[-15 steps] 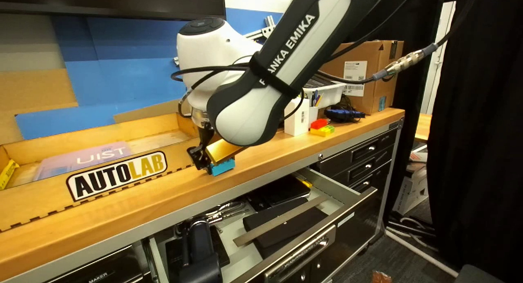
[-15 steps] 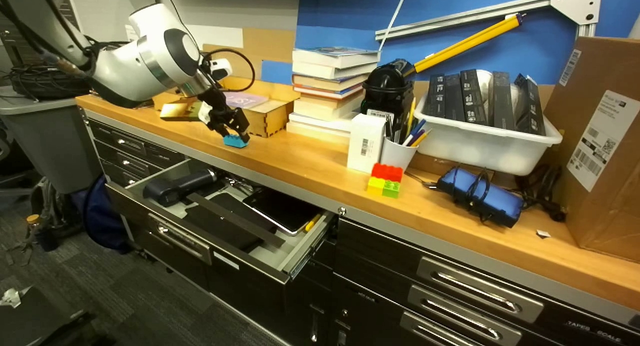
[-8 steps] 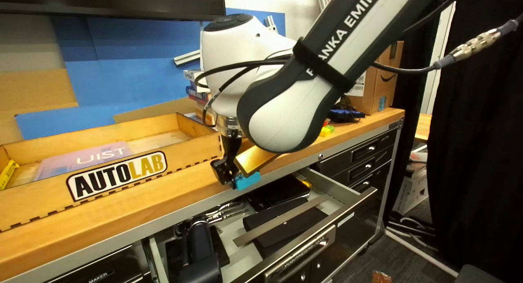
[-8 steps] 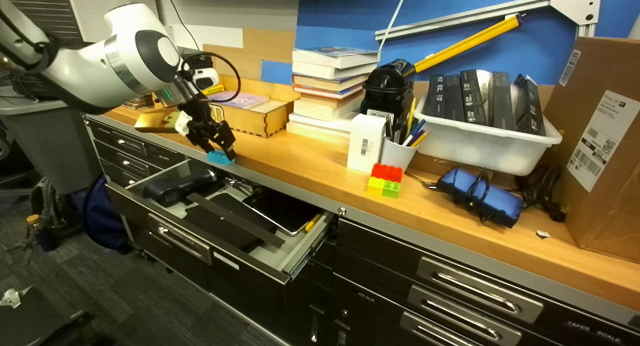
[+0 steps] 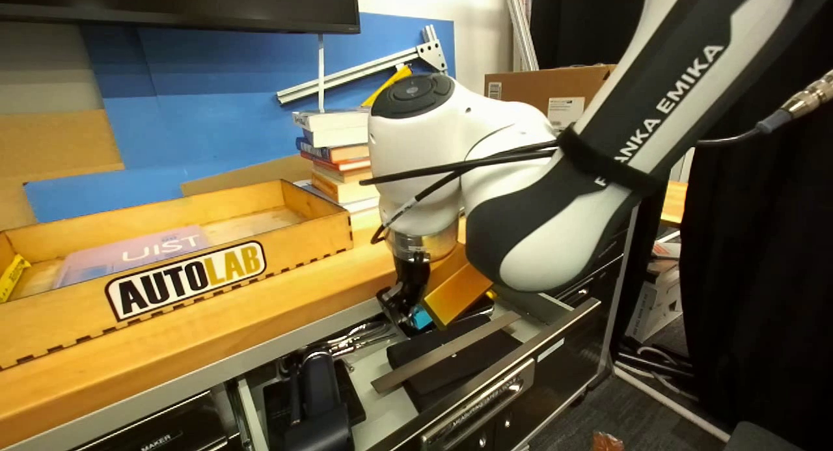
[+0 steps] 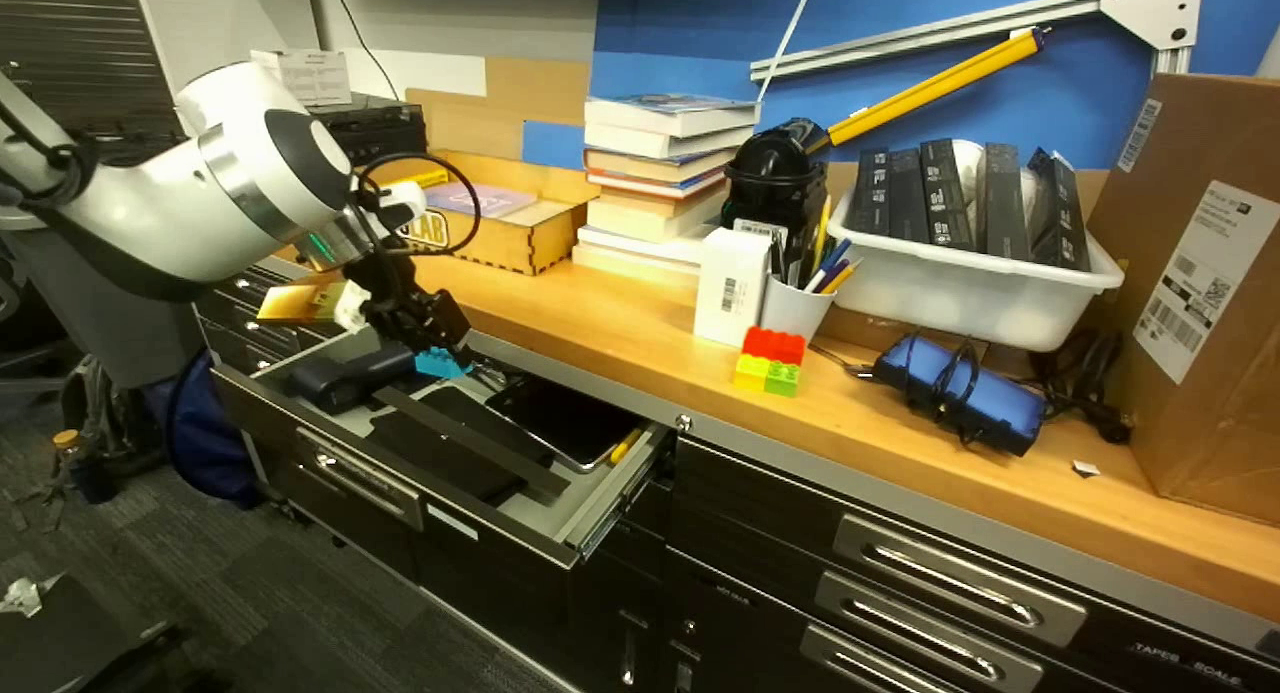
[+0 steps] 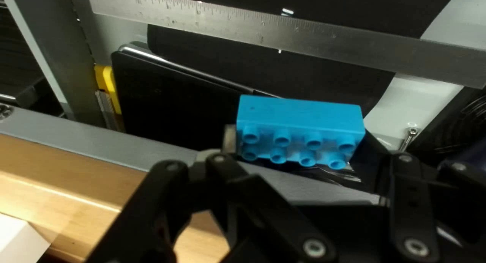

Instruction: Put the blue object inside the drawer.

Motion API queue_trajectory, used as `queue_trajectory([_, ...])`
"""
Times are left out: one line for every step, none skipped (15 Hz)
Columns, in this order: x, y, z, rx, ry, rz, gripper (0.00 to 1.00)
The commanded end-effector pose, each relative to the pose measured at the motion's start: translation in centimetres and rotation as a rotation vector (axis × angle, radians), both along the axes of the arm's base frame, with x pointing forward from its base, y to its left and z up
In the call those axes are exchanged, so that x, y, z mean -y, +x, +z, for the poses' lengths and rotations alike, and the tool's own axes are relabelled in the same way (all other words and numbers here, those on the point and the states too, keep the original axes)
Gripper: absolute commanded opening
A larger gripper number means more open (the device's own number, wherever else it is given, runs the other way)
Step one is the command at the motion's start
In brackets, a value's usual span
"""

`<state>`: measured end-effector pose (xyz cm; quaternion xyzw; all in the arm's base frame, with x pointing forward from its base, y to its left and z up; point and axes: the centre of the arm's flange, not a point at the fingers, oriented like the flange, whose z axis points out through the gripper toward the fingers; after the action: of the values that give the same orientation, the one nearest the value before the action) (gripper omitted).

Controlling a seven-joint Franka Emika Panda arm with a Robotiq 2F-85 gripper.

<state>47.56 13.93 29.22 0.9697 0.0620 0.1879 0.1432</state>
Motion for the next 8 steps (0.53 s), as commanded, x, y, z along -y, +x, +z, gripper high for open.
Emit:
queue_trajectory([-0.1, -1.1, -1.8, 0.05, 0.029, -0.021, 0.47])
queue_trajectory([-0.2, -1.3, -2.1, 0.04, 0.026, -0.023, 0.47])
queue_trajectory([-0.1, -1.5, -2.2, 0.025, 0.029, -0.029, 0.93])
queue_trajectory([-0.1, -1.7, -2.3, 0.017, 0.034, -0.034, 0.94])
queue_trajectory([0.1, -1.9, -2.1, 0.006, 0.034, -0.033, 0.99])
queue_trajectory([0.1, -2.0, -1.8, -0.004, 0.042, -0.032, 1.0])
queue_trajectory([0.1, -2.3, -1.3, -0.004, 0.043, -0.032, 1.0])
queue_trajectory([0.1, -2.6, -0.9, -0.014, 0.057, -0.036, 1.0])
